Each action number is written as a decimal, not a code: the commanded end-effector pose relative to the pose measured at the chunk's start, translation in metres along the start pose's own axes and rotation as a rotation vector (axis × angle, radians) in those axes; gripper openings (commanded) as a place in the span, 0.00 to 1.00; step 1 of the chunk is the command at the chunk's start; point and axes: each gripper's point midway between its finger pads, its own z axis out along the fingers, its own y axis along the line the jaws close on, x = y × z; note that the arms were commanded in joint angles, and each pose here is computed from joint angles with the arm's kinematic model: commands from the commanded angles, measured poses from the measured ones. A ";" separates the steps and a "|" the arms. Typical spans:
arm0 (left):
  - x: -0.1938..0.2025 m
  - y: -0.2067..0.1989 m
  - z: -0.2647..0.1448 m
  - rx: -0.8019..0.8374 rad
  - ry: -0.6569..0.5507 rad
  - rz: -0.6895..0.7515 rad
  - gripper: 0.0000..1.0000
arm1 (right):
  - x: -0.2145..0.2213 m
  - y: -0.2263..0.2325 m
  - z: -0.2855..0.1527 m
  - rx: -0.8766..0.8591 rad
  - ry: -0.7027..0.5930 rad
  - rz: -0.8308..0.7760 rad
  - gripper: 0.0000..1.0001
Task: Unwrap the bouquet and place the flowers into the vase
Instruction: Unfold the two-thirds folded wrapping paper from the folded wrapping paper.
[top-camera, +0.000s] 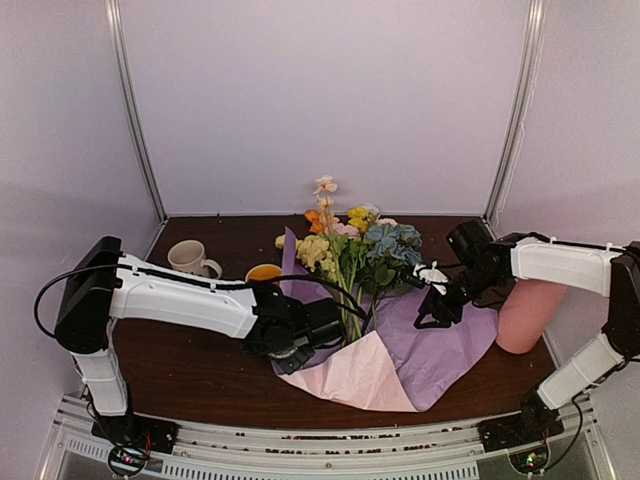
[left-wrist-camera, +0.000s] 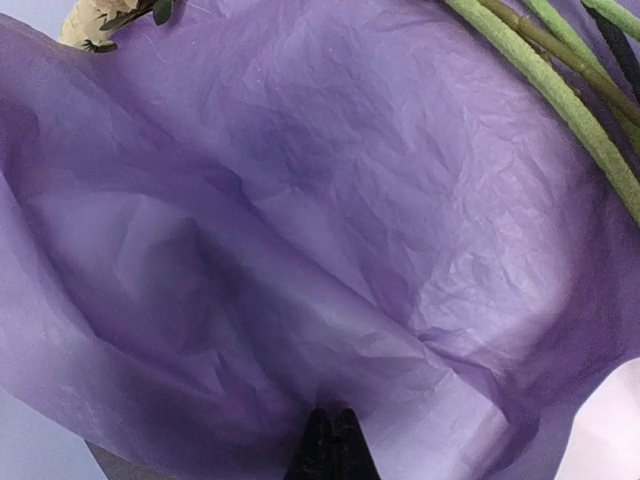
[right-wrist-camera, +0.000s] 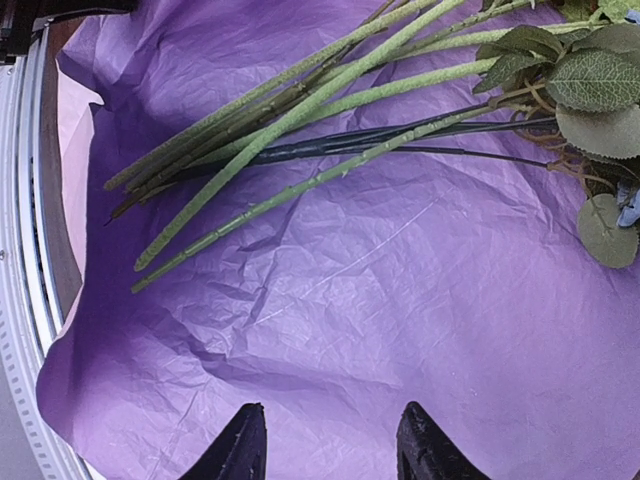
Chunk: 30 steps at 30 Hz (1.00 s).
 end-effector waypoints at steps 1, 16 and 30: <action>-0.019 0.011 -0.023 -0.022 -0.086 -0.057 0.00 | 0.006 -0.002 0.005 0.002 0.007 0.007 0.46; 0.000 0.015 -0.027 -0.030 -0.049 -0.084 0.00 | 0.004 0.000 0.004 0.000 -0.007 0.011 0.46; -0.090 0.050 -0.158 0.190 -0.533 -0.230 0.56 | -0.029 0.045 -0.015 -0.156 -0.094 -0.029 0.58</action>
